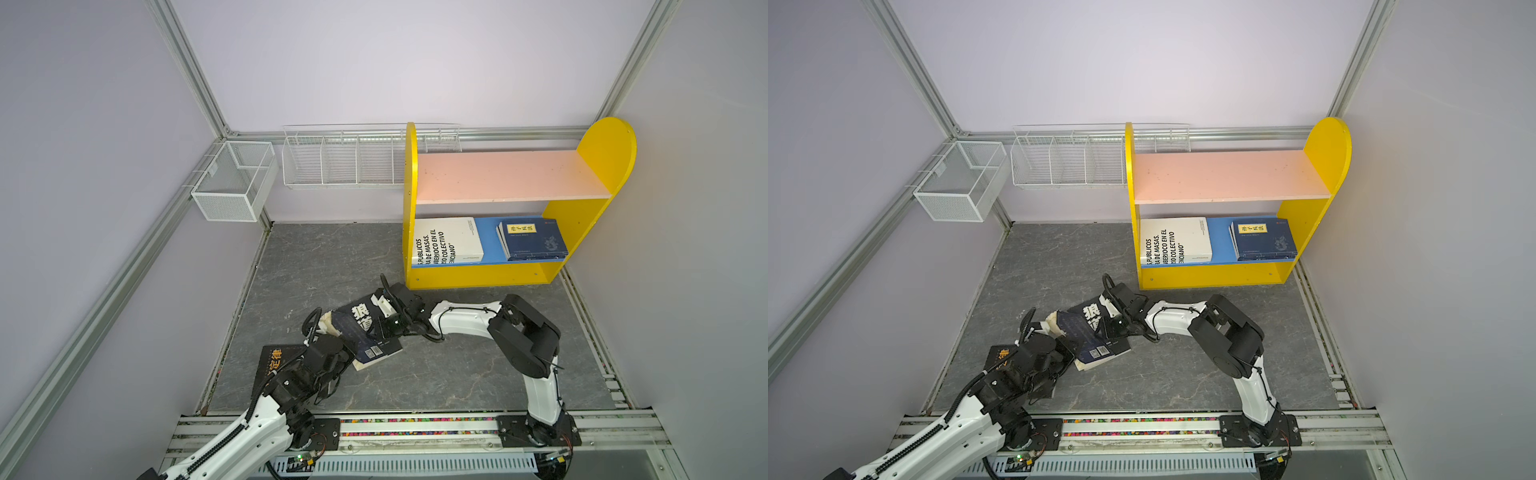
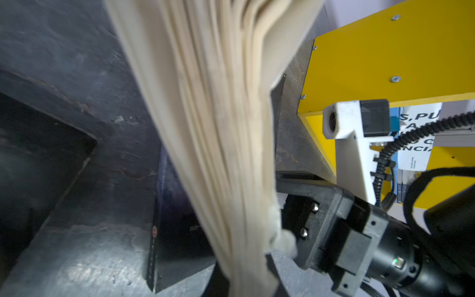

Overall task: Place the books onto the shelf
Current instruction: 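Lift the dark blue paperback with the left gripper while the right withdraws, then hand the dark blue paperback from the left gripper to the right gripper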

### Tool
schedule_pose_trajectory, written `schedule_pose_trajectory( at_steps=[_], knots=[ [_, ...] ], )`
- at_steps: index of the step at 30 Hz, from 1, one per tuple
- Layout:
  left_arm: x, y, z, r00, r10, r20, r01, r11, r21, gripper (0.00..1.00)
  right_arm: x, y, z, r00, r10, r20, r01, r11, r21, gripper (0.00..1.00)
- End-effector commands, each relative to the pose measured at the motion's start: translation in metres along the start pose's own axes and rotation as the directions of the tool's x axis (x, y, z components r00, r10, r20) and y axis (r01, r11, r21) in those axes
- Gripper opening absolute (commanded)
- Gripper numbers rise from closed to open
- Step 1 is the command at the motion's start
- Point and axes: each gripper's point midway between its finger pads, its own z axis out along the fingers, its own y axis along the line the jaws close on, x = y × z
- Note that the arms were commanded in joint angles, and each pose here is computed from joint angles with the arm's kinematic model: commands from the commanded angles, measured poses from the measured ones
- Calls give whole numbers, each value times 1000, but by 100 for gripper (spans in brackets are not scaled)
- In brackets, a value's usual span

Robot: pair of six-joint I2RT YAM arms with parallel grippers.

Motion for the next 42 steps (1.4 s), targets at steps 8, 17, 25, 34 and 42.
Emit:
schedule_pose_trajectory(
  at_steps=[8, 17, 25, 34, 42],
  knots=[
    [-17, -78, -44, 971, 237, -17, -232, 962, 141, 0, -55, 25, -110, 980, -50, 192, 71, 992, -105, 75],
    [8, -207, -96, 808, 578, -117, -441, 724, 531, 0, -40, 78, -256, 925, -135, 356, 252, 918, -306, 100],
    [30, -276, -137, 704, 708, -63, -384, 453, 804, 0, -5, 91, -315, 901, -138, 411, 291, 895, -337, 94],
    [37, -302, -143, 688, 722, -71, -288, 362, 887, 0, 12, 67, -322, 890, -16, 456, 191, 921, -339, 80],
    [44, -305, -136, 664, 740, -105, -233, 339, 912, 0, 0, 82, -347, 823, 7, 567, 243, 899, -364, 60]
  ],
)
